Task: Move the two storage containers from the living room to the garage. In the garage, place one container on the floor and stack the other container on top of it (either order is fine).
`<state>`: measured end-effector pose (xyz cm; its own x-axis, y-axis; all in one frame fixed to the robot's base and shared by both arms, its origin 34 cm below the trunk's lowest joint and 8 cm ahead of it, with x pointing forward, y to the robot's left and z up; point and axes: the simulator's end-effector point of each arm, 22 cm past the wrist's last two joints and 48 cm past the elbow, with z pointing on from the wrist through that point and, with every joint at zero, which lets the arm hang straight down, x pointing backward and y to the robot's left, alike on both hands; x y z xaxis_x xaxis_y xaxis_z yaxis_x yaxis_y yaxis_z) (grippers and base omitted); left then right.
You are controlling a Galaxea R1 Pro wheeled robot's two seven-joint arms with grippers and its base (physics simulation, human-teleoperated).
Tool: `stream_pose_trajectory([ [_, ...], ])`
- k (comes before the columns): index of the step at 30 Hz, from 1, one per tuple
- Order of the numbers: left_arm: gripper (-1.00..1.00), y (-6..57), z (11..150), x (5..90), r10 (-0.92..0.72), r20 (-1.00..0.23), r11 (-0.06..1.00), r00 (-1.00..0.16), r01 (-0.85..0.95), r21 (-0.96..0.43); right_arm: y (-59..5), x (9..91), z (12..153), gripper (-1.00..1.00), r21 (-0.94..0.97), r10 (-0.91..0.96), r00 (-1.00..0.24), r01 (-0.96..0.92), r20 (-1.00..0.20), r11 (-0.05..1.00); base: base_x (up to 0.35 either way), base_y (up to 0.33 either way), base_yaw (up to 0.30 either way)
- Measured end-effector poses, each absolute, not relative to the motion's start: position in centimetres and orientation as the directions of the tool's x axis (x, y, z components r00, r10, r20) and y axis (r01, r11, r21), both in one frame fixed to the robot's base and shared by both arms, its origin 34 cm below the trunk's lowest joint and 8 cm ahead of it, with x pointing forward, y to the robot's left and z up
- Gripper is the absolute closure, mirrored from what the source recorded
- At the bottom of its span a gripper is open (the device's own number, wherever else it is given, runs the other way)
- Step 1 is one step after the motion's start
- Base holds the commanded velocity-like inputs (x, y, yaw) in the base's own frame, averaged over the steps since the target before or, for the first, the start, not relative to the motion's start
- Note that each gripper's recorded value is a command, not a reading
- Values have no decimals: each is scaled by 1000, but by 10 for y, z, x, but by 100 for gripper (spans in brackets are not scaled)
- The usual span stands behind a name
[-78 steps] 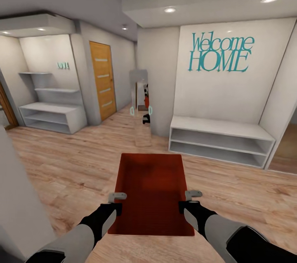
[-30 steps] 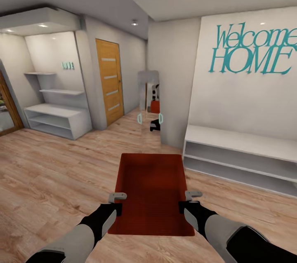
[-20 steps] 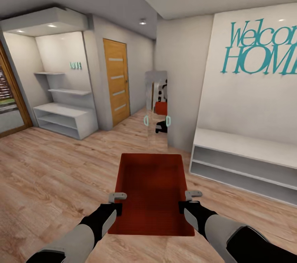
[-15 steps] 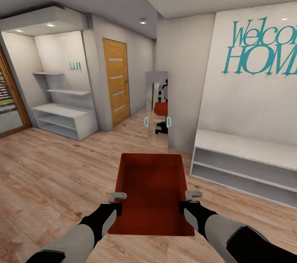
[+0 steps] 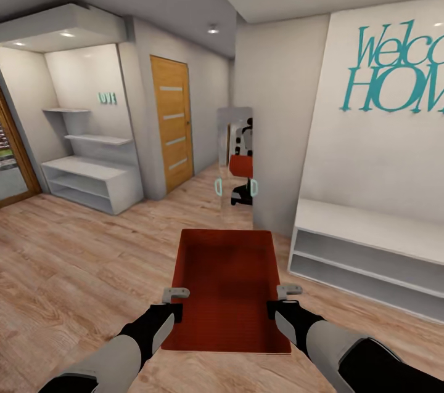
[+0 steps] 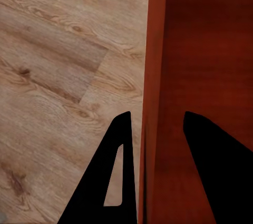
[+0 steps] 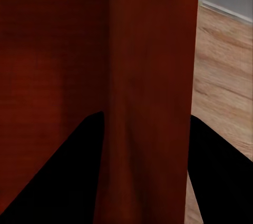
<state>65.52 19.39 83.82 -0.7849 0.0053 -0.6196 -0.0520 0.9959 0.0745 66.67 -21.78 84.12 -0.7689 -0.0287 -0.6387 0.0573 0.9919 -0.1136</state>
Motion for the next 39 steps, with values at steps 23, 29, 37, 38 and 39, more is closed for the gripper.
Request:
stream_pose_trajectory([
  [23, 100, 194, 838, 655, 5, -620, 996, -785, -52, 74, -218, 667, 841, 100, -114, -29, -769, 57, -639, 992, 322, 0, 260],
  [29, 100, 194, 838, 655, 5, -620, 996, -785, -52, 74, -218, 667, 841, 100, -113, -28, -769, 58, -639, 992, 322, 0, 271],
  [37, 100, 194, 838, 655, 5, -620, 996, -785, -52, 74, -218, 667, 841, 100, -114, -29, -769, 58, -639, 992, 323, 0, 271],
  [38, 100, 194, 838, 655, 5, -620, 996, -785, -52, 74, -218, 667, 841, 100, -114, -29, -769, 57, -639, 992, 322, 0, 271],
  [39, 100, 194, 838, 655, 5, -620, 996, -785, -52, 74, -218, 667, 841, 100, -114, -29, -769, 57, -639, 992, 323, 0, 271],
])
